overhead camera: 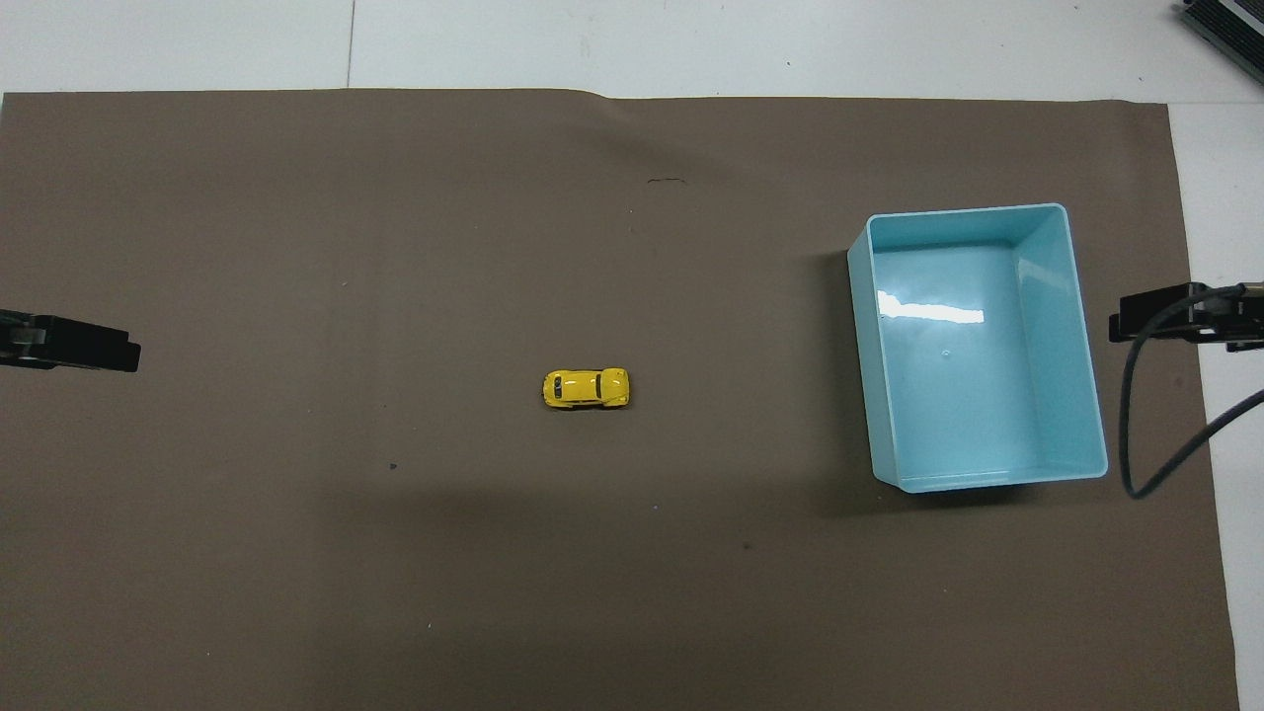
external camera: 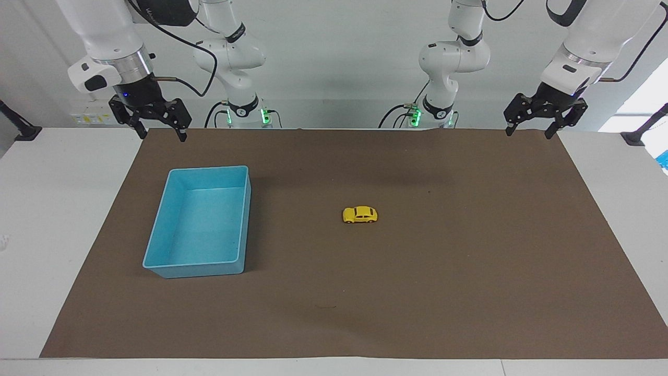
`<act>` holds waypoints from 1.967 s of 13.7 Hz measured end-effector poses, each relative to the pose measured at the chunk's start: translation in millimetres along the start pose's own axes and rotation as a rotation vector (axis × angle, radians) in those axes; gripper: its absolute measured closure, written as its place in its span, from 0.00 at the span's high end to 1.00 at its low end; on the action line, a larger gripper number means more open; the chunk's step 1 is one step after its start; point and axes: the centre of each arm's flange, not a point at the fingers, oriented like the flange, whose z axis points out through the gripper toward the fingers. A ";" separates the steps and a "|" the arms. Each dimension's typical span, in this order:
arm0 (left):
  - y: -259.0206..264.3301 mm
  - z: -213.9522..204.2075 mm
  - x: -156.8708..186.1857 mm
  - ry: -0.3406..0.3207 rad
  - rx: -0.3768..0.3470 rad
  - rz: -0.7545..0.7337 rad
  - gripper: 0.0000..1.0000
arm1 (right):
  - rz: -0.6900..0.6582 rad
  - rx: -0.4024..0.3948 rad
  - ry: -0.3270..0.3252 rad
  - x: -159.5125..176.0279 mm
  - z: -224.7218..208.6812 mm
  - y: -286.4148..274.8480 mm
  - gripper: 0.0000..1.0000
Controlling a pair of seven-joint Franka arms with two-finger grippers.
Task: Wind up and store yellow beetle car
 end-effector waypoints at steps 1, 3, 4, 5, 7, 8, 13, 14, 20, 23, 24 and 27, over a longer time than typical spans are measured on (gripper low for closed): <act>0.5 0.1 0.0 -0.001 0.000 0.001 1.00 | 0.000 0.000 0.000 0.0 0.0 0.0 1.00; 1.8 1.2 0.0 -0.003 -0.001 0.003 1.00 | 0.000 0.000 0.000 0.0 0.0 0.0 1.00; 2.5 2.3 0.2 -0.006 -0.001 0.004 1.00 | 0.000 0.000 0.000 0.0 0.0 0.0 1.00; 3.0 4.1 0.8 -0.009 -0.002 0.004 1.00 | 0.000 0.000 0.000 0.0 0.0 0.0 1.00; 3.6 10.1 1.7 -0.021 -0.003 -0.004 1.00 | 0.000 0.000 0.000 0.0 0.0 0.0 1.00; 3.7 13.6 1.8 -0.029 -0.004 -0.008 1.00 | 0.000 0.000 0.000 0.0 0.0 0.0 1.00; 3.5 30.0 1.0 -0.062 -0.007 -0.040 1.00 | 0.000 0.000 0.000 0.0 0.0 0.0 1.00; 3.5 32.5 0.9 -0.068 -0.007 -0.058 1.00 | 0.000 0.000 0.000 0.0 0.0 0.0 1.00; 9.9 54.4 8.4 -0.084 0.001 -0.299 1.00 | 0.000 0.000 0.000 0.0 0.0 0.0 1.00; 25.2 66.9 9.5 -0.095 0.002 -0.509 1.00 | 0.000 0.000 0.000 0.0 0.0 0.0 1.00; 31.9 70.1 10.6 -0.091 -0.003 -0.600 1.00 | 0.000 0.000 0.000 0.0 0.0 0.0 1.00; 57.7 80.0 13.9 -0.074 -0.005 -0.833 1.00 | 0.000 0.000 0.000 0.0 0.0 0.0 1.00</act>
